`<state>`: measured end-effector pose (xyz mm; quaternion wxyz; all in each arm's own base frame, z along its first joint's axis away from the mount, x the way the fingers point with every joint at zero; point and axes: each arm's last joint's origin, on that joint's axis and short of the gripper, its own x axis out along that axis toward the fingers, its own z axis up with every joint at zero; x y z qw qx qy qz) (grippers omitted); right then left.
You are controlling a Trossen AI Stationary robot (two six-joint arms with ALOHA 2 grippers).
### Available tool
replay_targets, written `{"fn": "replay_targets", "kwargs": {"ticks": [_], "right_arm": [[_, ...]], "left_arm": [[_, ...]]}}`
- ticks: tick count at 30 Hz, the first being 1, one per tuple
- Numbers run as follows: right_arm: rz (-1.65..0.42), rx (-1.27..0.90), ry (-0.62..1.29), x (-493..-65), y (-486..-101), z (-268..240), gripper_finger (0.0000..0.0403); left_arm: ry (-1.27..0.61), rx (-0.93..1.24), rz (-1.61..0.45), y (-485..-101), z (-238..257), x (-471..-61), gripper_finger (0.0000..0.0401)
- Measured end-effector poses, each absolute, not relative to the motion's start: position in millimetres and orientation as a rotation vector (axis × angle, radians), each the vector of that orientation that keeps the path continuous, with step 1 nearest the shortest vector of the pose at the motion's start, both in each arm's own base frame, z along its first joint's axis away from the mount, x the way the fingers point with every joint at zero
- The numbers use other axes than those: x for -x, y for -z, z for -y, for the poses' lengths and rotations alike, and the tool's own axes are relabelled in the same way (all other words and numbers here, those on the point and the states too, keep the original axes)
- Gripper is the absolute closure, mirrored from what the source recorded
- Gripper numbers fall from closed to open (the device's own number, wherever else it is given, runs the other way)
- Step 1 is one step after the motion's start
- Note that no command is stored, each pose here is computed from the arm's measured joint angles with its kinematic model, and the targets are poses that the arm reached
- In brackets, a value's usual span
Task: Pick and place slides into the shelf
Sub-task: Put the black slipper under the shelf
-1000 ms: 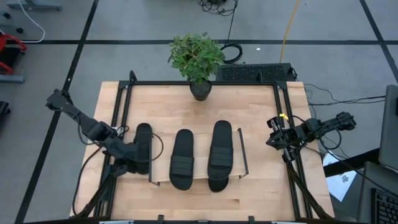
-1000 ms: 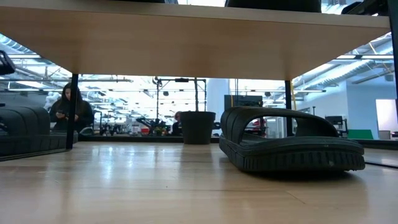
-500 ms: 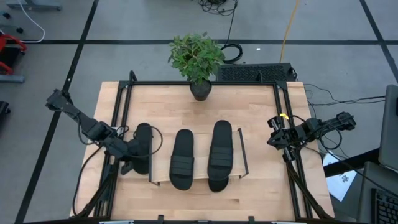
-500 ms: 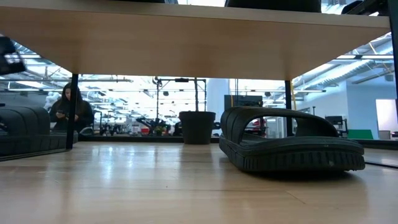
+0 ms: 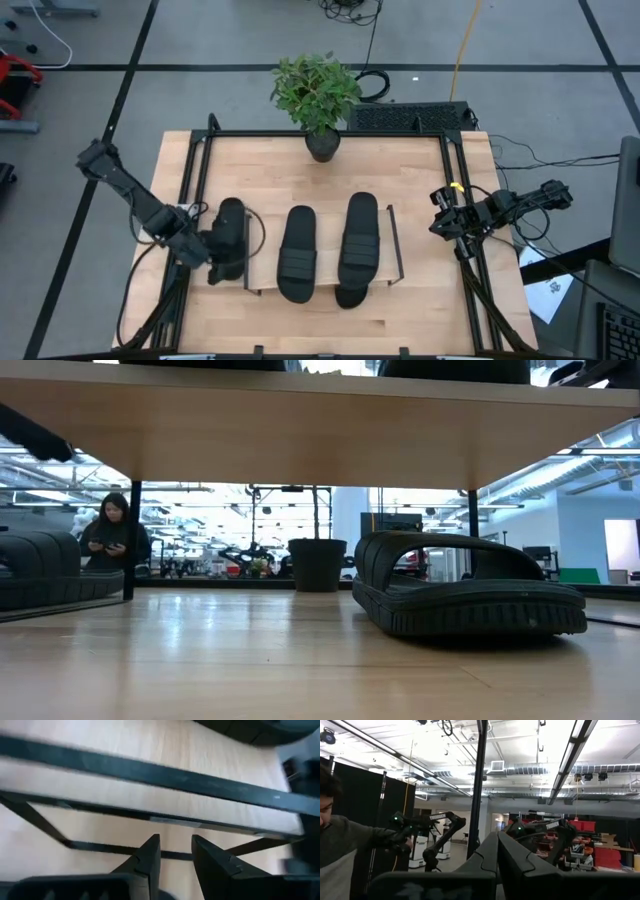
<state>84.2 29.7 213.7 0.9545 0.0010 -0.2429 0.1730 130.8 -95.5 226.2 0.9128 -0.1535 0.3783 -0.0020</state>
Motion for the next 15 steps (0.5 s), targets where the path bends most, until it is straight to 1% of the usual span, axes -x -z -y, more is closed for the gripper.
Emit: {"fn": "replay_targets", "kwargs": {"ticks": [3, 7, 9, 12, 15], "right_arm": [[0.496, -0.003, -0.351, -84.1, -213.9, -29.6, 0.0403], [0.496, -0.003, -0.351, -84.0, -214.0, -29.6, 0.0403], [0.498, -0.004, -0.351, -84.0, -214.1, -29.6, 0.0403], [0.499, -0.004, -0.351, -83.9, -214.2, -29.6, 0.0403], [0.493, -0.003, -0.351, -84.2, -213.7, -29.7, 0.0403]], "left_arm": [[-0.072, 0.206, -0.832, -241.1, 99.6, -128.5, 0.0295], [-0.217, 0.157, -0.948, -264.9, 96.0, -116.8, 0.0295], [-0.285, 0.171, -1.0, -274.2, 95.1, -108.3, 0.0295], [-0.361, 0.198, -1.063, -274.3, 99.4, -97.9, 0.0295], [-0.389, 0.221, -1.116, -265.6, 113.0, -94.3, 0.0295]]}}
